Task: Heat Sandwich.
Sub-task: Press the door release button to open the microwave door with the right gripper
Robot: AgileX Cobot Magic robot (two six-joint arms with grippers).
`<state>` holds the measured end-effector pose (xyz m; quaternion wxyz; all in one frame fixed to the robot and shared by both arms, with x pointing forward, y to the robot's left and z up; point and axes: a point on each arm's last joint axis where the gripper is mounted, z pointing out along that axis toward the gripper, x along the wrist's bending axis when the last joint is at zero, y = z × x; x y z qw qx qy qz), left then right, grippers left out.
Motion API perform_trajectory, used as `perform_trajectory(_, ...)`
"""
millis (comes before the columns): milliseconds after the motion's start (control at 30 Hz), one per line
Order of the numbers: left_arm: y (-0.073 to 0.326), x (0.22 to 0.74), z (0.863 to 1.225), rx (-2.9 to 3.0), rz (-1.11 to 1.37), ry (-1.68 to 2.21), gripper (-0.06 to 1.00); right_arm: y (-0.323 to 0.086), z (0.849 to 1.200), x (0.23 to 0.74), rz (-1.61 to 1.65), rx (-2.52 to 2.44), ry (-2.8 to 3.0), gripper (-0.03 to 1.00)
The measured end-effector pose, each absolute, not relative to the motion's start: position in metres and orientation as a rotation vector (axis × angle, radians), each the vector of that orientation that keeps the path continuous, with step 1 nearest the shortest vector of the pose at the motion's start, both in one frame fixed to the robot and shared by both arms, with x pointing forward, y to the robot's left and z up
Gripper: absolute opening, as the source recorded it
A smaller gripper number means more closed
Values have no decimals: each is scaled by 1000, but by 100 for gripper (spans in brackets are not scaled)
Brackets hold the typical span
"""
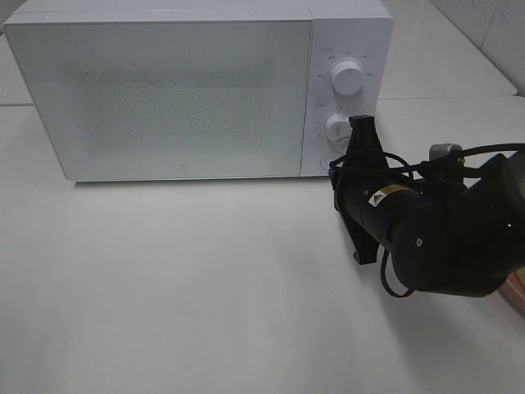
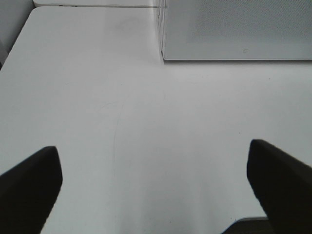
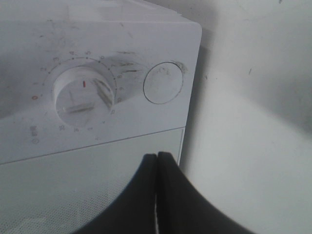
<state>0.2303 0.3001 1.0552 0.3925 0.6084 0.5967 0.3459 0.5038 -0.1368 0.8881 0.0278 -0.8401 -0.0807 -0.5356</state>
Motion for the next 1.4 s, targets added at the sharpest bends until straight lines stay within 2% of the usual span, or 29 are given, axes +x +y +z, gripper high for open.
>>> perform_trajectory(733, 300, 230, 1055, 1545, 878, 1515, 97, -137, 866, 559, -1638, -2583, -169, 1)
perform_trajectory(1400, 300, 230, 1055, 1545, 878, 1515, 97, -138, 855, 578, -1637, -2610, -76, 1)
